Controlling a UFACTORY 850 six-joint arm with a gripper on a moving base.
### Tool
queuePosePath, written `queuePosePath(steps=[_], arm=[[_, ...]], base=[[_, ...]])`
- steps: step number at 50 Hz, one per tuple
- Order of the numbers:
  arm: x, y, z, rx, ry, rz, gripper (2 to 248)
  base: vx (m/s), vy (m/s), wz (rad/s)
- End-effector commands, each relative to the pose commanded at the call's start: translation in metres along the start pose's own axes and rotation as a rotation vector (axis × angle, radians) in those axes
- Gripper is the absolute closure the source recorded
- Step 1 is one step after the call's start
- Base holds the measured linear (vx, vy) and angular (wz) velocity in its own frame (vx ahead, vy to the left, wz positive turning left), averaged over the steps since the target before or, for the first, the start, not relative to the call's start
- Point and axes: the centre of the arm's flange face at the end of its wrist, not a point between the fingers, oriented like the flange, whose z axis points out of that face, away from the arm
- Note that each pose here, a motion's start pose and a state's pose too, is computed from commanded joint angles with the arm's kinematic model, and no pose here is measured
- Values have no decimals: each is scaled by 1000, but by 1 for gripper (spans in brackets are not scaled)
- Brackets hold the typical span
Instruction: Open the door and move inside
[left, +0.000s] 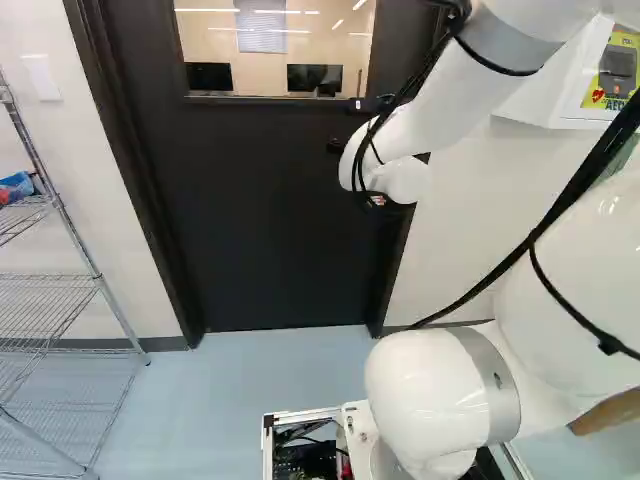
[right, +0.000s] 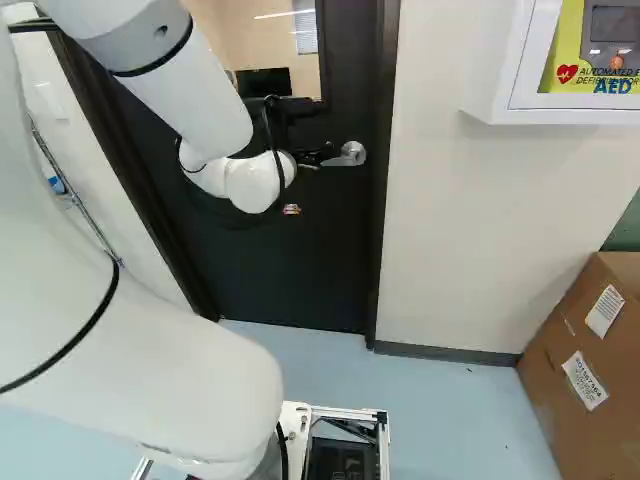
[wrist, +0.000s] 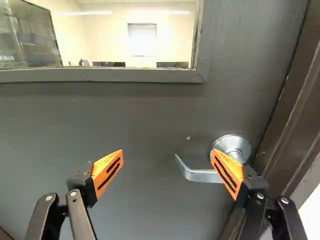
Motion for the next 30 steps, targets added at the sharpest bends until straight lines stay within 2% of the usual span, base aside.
queuePosePath(steps=[10,30], arm=[[6,5,9,-11,8,0,3],[6,14,22,-34,4,2,3]], base=[[0,0,0],[0,0,0]])
